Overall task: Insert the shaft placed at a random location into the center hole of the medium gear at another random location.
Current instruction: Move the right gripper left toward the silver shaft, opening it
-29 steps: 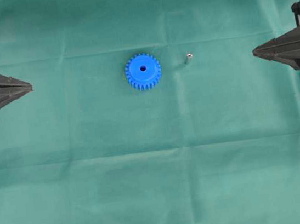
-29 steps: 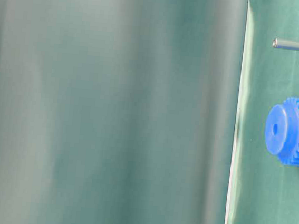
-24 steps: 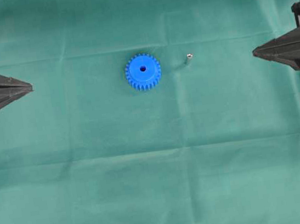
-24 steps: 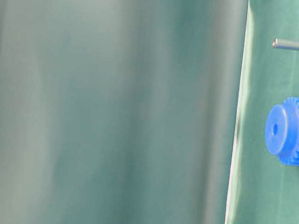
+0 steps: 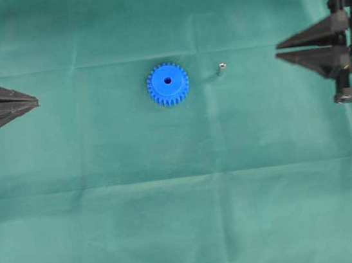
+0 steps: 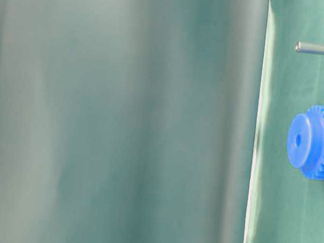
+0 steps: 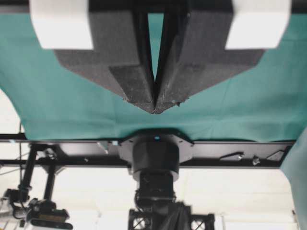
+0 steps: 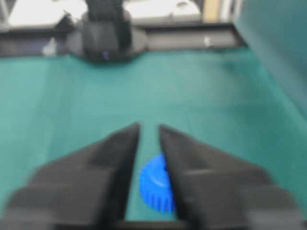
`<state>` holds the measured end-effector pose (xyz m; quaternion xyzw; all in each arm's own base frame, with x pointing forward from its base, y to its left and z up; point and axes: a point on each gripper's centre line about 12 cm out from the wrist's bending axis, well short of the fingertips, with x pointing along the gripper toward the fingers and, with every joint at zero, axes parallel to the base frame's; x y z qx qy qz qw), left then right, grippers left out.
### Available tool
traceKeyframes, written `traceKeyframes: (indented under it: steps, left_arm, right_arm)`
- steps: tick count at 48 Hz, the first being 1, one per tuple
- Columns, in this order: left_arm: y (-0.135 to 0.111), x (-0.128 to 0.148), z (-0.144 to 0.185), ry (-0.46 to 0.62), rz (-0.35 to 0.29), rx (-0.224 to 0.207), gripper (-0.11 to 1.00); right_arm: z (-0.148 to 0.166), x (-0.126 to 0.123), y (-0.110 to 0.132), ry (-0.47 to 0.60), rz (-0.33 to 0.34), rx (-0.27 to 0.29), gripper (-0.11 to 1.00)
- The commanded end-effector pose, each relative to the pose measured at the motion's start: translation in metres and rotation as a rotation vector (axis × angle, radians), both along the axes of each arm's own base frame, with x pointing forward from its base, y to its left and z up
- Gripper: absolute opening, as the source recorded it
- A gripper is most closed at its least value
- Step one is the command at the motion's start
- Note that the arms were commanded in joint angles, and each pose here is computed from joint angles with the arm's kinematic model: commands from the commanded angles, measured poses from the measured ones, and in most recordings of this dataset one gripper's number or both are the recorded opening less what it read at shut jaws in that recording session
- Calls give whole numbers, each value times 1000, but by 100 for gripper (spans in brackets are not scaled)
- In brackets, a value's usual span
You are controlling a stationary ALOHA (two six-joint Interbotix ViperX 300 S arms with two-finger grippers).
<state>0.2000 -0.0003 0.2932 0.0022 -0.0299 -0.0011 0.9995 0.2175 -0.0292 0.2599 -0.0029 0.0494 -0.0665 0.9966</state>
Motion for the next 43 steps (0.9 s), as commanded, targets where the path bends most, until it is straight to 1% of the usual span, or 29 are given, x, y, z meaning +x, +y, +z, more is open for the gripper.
traceKeyframes:
  steps: [1, 5, 8, 9, 11, 13, 15, 28, 36, 43]
  left_arm:
    - [1, 3, 9, -23, 2, 1, 0]
    - [0, 2, 9, -25, 1, 1, 0]
    - [0, 2, 9, -25, 1, 1, 0]
    - [0, 2, 9, -25, 1, 1, 0]
    - [1, 2, 10, -26, 2, 1, 0]
    - [0, 2, 10, -26, 1, 1, 0]
    - [0, 2, 10, -26, 1, 1, 0]
    - [1, 2, 9, -23, 2, 3, 0]
    - [1, 2, 9, -21, 2, 3, 0]
    - [1, 2, 9, -21, 2, 3, 0]
  right_arm:
    - [-6, 8, -7, 19, -25, 8, 47]
    - [-21, 17, -12, 65, -40, 9, 72]
    - [-31, 23, -15, 92, -49, 9, 88]
    - [-34, 25, -16, 97, -50, 8, 91]
    - [-40, 29, -19, 110, -56, 9, 92]
    - [-47, 33, -21, 123, -62, 12, 88]
    - [-53, 36, -24, 134, -70, 15, 86]
    - [-98, 53, -38, 227, -111, 39, 87]
    - [-117, 60, -43, 255, -131, 58, 87]
    - [-127, 67, -46, 268, -138, 64, 87]
